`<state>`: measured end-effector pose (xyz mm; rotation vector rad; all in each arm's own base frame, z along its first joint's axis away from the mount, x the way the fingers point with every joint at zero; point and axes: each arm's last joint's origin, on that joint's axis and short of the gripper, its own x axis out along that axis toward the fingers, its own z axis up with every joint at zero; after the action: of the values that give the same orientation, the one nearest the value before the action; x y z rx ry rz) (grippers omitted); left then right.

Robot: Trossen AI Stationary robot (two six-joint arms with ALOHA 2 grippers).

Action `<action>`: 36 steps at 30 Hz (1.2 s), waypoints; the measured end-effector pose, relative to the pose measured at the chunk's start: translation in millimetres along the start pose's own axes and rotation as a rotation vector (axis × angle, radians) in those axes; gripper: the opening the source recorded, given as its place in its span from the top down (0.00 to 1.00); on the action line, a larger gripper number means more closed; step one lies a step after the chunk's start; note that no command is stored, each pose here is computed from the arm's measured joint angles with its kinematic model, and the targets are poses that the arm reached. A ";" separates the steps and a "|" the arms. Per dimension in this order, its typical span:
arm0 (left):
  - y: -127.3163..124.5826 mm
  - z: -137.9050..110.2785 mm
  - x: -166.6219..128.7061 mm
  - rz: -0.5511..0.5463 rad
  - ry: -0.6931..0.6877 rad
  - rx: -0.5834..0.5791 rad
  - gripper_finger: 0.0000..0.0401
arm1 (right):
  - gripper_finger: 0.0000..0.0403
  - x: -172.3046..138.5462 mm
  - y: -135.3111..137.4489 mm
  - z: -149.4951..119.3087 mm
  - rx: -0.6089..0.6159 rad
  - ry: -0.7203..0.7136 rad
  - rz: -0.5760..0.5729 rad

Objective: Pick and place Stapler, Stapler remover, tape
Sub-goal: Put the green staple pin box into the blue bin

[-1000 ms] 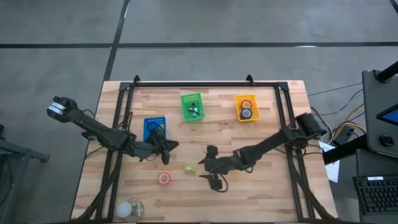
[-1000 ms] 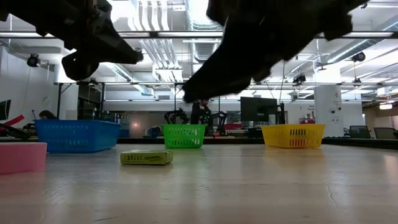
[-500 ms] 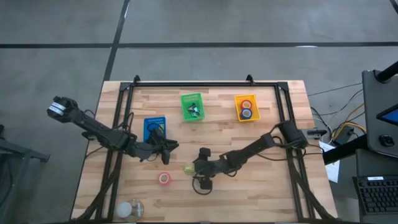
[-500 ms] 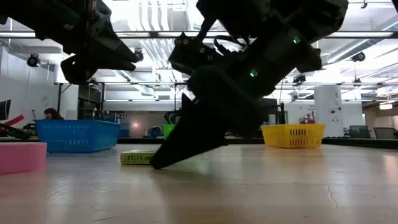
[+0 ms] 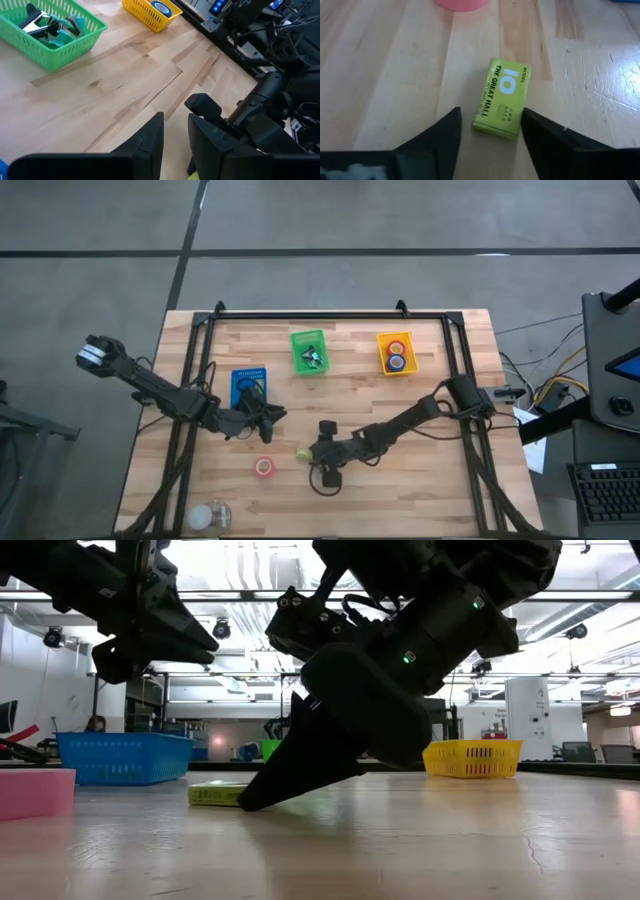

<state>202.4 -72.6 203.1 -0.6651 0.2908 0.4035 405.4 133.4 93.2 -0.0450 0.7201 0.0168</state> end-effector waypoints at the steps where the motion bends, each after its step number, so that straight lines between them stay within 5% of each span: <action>1: 0.0 0.0 0.0 0.000 0.000 0.000 0.77 | 0.54 0.0 0.0 0.2 -0.002 0.000 0.000; 11: 0.0 -0.1 0.0 -0.001 0.001 -0.008 0.77 | 0.73 0.1 -0.3 1.2 -0.029 -0.005 -0.011; 21: -0.6 -0.4 -0.1 -0.012 0.013 -0.063 0.77 | 0.71 -14.9 -4.9 13.7 -0.103 -0.019 -0.053; 30: -12.6 5.3 -1.0 -0.164 0.027 -0.128 0.77 | 0.71 -49.8 -11.7 44.0 -0.208 -0.096 -0.184; 36: -13.3 5.7 -1.1 -0.172 0.025 -0.133 0.77 | 0.72 -72.5 -14.9 61.7 -0.235 -0.158 -0.219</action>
<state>208.2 -78.7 214.9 -0.8196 0.2297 0.2516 392.0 121.5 187.8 -0.3439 0.5494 -0.1040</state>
